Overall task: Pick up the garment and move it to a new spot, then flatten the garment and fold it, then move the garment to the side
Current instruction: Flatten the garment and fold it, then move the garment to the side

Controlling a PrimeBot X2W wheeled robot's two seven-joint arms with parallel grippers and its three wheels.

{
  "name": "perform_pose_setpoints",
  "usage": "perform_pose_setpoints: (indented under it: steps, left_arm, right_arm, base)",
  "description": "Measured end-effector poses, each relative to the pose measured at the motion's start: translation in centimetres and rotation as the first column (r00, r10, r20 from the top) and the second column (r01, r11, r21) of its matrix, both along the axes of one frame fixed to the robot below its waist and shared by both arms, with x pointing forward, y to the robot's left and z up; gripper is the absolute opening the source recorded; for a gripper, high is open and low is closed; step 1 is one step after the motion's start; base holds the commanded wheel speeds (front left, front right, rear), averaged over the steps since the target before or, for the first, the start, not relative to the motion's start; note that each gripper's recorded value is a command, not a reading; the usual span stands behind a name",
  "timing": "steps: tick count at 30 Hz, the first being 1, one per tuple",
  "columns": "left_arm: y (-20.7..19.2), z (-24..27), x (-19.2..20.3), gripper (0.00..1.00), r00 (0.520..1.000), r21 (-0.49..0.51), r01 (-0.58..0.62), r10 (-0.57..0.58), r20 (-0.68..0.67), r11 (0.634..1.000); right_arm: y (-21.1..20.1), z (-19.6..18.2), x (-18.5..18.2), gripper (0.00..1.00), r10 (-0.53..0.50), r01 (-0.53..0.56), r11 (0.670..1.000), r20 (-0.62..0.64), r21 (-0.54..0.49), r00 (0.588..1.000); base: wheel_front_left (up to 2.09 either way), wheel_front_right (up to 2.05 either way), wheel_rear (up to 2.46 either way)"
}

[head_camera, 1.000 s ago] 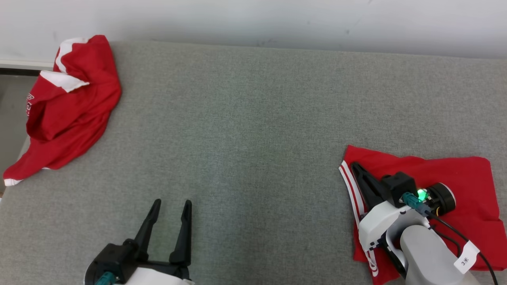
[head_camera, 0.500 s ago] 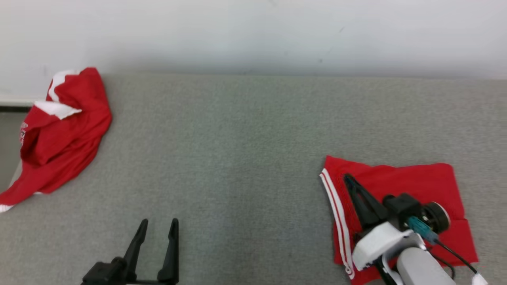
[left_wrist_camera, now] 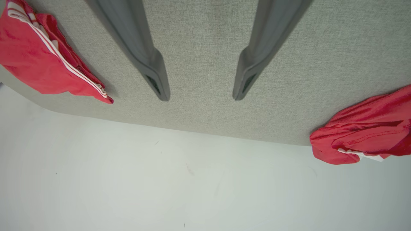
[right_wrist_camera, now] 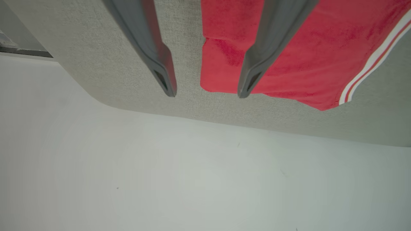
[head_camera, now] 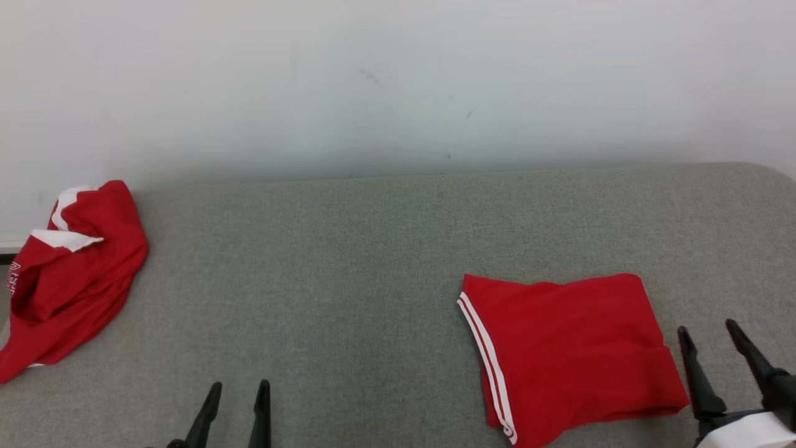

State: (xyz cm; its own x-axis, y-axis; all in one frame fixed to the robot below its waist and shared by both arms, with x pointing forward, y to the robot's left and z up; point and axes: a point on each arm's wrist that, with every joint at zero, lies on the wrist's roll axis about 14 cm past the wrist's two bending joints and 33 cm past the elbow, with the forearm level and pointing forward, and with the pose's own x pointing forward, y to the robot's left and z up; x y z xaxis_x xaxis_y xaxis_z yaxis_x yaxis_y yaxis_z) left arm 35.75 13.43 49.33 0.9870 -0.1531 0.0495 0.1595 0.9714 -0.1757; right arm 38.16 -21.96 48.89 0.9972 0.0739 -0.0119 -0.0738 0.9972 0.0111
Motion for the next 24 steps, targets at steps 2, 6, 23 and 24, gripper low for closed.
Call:
perform_pose_setpoints:
  steps: [2, 6, 23, 24]
  left_arm:
    - [0.0, 0.2, -0.1, 1.00, 1.000, 0.003, 0.001, -0.001, 0.008, 1.000]
    - [0.5, 0.0, -1.0, 1.00, 1.000, 0.018, -0.010, 0.010, 0.001, 1.000]
    - [0.5, 0.4, -2.0, 1.00, 1.000, 0.030, -0.004, 0.003, 0.017, 1.000]
    - [0.5, 0.4, -2.0, 1.00, 1.000, 0.031, -0.006, 0.005, 0.017, 1.000]
  right_arm:
    - [-1.7, 0.3, -0.8, 1.00, -0.042, 0.042, 0.999, 0.010, 0.002, 0.999]
    - [-3.1, 0.5, -2.8, 1.00, -0.093, 0.092, 0.995, 0.024, 0.044, 0.995]
    - [-4.3, -1.3, -5.9, 1.00, -0.155, 0.156, 0.984, -0.022, 0.088, 0.988]
    - [-4.2, -1.3, -5.8, 1.00, -0.153, 0.155, 0.984, -0.021, 0.090, 0.988]
  base:
    - [0.00, 0.00, 0.00]
    - [0.00, 0.00, 0.00]
    - [0.00, 0.00, 0.00]
    - [0.00, 0.00, 0.00]
